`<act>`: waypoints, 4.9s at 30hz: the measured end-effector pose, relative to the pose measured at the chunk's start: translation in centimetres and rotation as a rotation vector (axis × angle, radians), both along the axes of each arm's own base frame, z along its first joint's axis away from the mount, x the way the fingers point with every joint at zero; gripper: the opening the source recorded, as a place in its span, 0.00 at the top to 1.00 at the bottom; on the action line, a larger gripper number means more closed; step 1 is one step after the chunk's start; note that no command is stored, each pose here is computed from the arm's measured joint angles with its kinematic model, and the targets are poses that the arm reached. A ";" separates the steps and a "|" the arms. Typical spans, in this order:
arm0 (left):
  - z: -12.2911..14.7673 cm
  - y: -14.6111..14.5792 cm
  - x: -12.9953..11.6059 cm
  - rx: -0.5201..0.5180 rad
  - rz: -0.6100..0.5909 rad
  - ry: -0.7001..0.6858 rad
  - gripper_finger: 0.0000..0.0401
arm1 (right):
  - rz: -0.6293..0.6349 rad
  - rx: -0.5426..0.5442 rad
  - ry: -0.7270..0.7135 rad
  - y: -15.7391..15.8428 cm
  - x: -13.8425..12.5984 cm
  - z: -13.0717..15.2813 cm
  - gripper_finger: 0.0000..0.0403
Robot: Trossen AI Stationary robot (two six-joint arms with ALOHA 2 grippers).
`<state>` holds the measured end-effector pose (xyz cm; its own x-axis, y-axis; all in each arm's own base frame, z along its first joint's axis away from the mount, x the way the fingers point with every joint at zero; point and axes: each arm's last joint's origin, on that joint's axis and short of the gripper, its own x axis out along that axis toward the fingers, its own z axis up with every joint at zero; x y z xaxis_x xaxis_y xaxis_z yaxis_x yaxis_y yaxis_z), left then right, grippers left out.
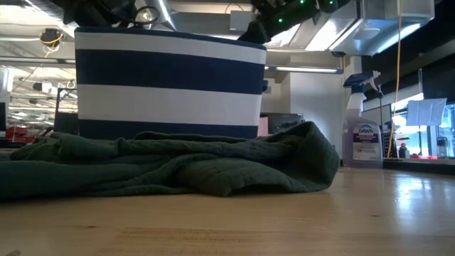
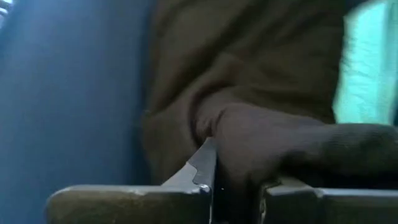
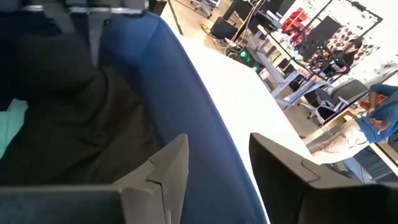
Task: Fold Laundry from Bin
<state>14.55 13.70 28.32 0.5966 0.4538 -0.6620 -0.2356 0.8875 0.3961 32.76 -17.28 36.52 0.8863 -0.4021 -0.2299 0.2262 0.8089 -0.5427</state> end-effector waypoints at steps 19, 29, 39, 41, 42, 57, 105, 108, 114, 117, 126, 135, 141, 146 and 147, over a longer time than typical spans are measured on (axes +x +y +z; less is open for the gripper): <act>5.1 -3.1 -0.9 0.131 0.056 0.119 0.58 | -0.008 -0.019 -0.009 1.2 0.7 0.1 0.58; 5.7 -4.8 -1.5 0.019 0.053 0.183 0.49 | -0.012 -0.025 -0.001 2.1 0.9 0.2 0.58; 11.1 -9.3 -0.4 -0.022 -0.277 -0.074 0.48 | 0.106 -0.003 -0.018 9.3 -3.1 4.8 0.58; 11.4 -10.6 -0.2 -0.024 -0.357 -0.089 0.49 | 0.146 0.042 0.012 10.9 -3.6 4.9 0.58; 11.4 -11.2 0.0 -0.032 -0.388 -0.090 0.49 | 0.165 0.073 0.039 11.7 -3.8 4.7 0.58; 1.1 -22.9 3.4 -0.456 -0.441 0.058 0.52 | 0.209 0.556 0.506 22.1 -2.2 -4.7 0.58; -16.5 -26.7 -5.7 -1.284 0.647 -0.246 0.52 | 0.226 0.926 0.358 17.0 -5.2 -19.3 0.58; -17.3 -26.3 -5.5 -1.285 0.641 -0.315 0.52 | 0.212 0.952 0.330 16.3 -5.3 -19.8 0.58; -18.5 -25.9 -4.9 -1.292 0.590 -0.422 0.52 | 0.211 1.009 0.342 15.6 -5.0 -21.1 0.58; -18.5 -25.9 -4.5 -1.284 0.556 -0.440 0.52 | 0.249 1.045 0.337 15.7 -4.2 -22.0 0.58; -17.7 -26.6 -3.8 -1.282 0.366 -0.451 0.52 | 0.262 1.088 0.373 15.7 -2.6 -23.9 0.58; -17.6 -26.6 -3.7 -1.271 0.359 -0.472 0.52 | 0.310 1.097 0.315 15.7 -1.8 -23.3 0.58; -17.6 -26.8 -3.6 -1.294 0.349 -0.446 0.52 | 0.314 1.099 0.313 15.7 -1.8 -23.2 0.58; -18.0 -26.6 -3.4 -1.269 0.368 -0.447 0.52 | 0.311 1.099 0.311 15.7 -1.8 -23.2 0.58; -18.0 -26.6 -3.3 -1.268 0.370 -0.447 0.52 | 0.311 1.099 0.311 15.7 -1.8 -23.2 0.58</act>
